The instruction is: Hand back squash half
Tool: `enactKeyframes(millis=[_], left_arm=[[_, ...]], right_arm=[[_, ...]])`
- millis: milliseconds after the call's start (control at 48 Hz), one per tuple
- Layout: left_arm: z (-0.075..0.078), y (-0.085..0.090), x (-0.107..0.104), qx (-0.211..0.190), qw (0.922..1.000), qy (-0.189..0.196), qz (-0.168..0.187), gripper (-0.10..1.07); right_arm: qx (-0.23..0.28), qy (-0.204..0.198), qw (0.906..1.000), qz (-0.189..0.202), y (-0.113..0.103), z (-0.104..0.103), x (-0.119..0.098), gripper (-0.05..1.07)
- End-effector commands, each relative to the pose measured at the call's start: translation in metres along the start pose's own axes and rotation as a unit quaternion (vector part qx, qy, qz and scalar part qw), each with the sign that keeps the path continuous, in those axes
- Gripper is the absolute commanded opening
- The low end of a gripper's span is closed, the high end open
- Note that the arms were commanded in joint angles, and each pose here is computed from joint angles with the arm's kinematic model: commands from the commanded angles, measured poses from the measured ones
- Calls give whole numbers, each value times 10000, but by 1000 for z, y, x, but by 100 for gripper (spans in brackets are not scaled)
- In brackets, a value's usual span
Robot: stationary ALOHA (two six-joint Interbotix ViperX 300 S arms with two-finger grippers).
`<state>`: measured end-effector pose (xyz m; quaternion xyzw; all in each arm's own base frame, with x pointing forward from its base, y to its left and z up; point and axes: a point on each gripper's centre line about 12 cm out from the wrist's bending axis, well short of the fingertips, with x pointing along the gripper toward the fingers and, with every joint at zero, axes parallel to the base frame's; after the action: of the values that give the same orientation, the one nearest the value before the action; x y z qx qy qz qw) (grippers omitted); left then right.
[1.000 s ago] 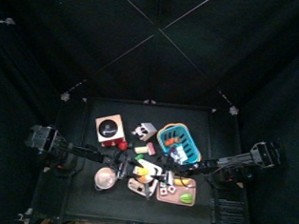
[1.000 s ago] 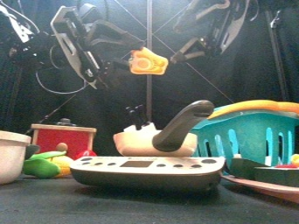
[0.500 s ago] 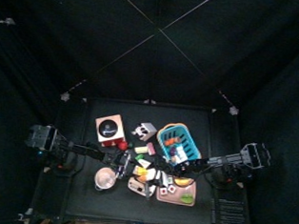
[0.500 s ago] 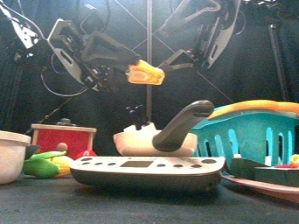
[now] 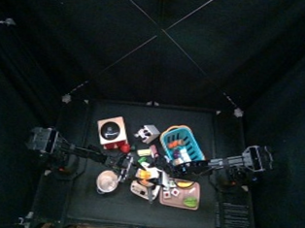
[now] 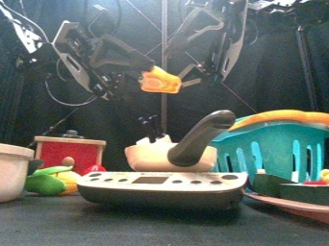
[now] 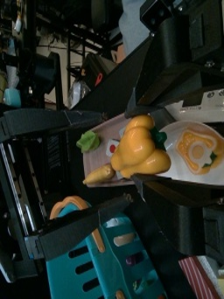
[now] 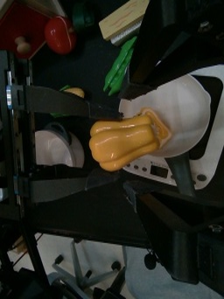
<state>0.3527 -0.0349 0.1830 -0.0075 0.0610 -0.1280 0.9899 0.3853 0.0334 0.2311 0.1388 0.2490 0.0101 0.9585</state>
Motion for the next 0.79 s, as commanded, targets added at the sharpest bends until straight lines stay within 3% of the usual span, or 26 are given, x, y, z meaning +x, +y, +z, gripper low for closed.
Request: enactKeyframes(millis=[0, 292, 771], left_arm=[[11, 0, 4, 33, 9998, -173, -6, 76], [10, 0, 4, 28, 9999, -150, -6, 76], [9, 2, 4, 14, 9999, -146, 19, 76]], right_arm=[[22, -173, 9998, 26, 1, 14, -2, 103], [-50, 19, 10000, -6, 0, 3, 11, 103], [-57, 16, 10000, 10, 2, 5, 16, 103]])
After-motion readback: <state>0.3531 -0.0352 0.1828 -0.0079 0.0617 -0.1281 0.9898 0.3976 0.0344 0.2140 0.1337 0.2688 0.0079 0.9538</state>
